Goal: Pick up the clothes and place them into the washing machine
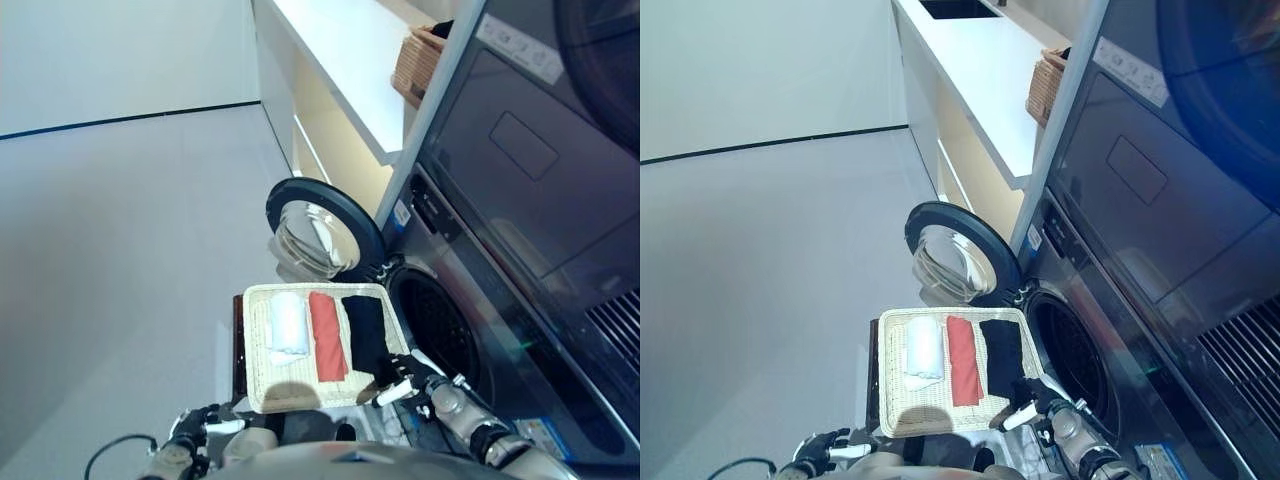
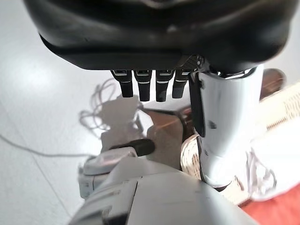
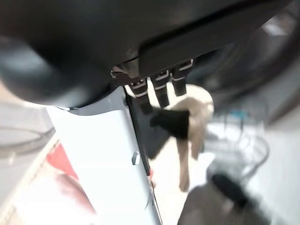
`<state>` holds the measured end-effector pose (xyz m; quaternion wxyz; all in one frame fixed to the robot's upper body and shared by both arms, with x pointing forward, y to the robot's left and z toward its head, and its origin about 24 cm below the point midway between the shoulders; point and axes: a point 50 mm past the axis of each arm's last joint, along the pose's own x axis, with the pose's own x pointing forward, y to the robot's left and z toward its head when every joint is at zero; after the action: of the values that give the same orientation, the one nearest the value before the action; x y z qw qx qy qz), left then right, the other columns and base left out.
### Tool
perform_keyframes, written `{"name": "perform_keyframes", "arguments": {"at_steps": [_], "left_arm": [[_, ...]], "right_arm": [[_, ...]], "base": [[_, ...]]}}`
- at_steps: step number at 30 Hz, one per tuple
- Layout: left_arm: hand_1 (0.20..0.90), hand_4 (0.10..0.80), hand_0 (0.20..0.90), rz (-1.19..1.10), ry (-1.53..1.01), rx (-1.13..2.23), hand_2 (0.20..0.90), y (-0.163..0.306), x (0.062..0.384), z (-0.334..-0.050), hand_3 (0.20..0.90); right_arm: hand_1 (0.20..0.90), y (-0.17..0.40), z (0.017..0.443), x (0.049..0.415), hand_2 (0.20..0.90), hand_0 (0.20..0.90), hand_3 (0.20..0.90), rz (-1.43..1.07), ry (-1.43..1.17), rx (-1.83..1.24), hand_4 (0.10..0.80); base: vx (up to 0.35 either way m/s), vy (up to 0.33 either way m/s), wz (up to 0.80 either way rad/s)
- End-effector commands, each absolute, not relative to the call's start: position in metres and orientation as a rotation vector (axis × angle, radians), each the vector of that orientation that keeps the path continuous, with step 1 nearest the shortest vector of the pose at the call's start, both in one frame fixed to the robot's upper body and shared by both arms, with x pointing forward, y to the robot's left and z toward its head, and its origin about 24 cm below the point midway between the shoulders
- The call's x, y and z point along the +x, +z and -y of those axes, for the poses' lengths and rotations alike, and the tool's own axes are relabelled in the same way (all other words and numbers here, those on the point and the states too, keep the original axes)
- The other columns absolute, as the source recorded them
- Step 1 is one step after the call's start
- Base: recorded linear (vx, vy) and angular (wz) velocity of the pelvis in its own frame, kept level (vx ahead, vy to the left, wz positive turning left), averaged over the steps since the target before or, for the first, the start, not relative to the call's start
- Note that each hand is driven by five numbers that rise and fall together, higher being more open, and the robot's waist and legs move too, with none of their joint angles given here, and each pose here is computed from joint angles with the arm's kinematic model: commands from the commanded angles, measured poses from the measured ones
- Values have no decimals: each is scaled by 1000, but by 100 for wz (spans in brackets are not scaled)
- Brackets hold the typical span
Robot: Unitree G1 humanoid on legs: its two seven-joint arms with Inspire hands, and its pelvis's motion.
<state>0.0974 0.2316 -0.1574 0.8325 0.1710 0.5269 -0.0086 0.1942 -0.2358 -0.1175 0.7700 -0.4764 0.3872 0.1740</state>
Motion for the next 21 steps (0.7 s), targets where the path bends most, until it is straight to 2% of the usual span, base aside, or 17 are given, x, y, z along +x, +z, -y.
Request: {"name": "perform_keyframes", "arguments": {"at_steps": [1,6,12,21], "left_arm": [[900,800,900,-903,-56,392,900,-139,161,-212,900],[900,800,900,-750,-25,377,900,-118,206,-200,900],[900,800,900,-639,29,313,900,-97,237,-196,900],[900,800,900,-513,49,307,900,-71,269,-196,900]], "right_arm": [[900,-49,254,281,900,900,900,-526,259,-1353,800],[900,7,256,333,900,900,900,-341,181,-1666,800],[900,64,269,364,900,900,900,-215,1,-1790,800],[900,119,298,375,900,900,900,-135,-197,-1928,800]], "base": [[-305,-16,19],[-252,36,7],[-88,62,1],[-31,46,-1]]}}
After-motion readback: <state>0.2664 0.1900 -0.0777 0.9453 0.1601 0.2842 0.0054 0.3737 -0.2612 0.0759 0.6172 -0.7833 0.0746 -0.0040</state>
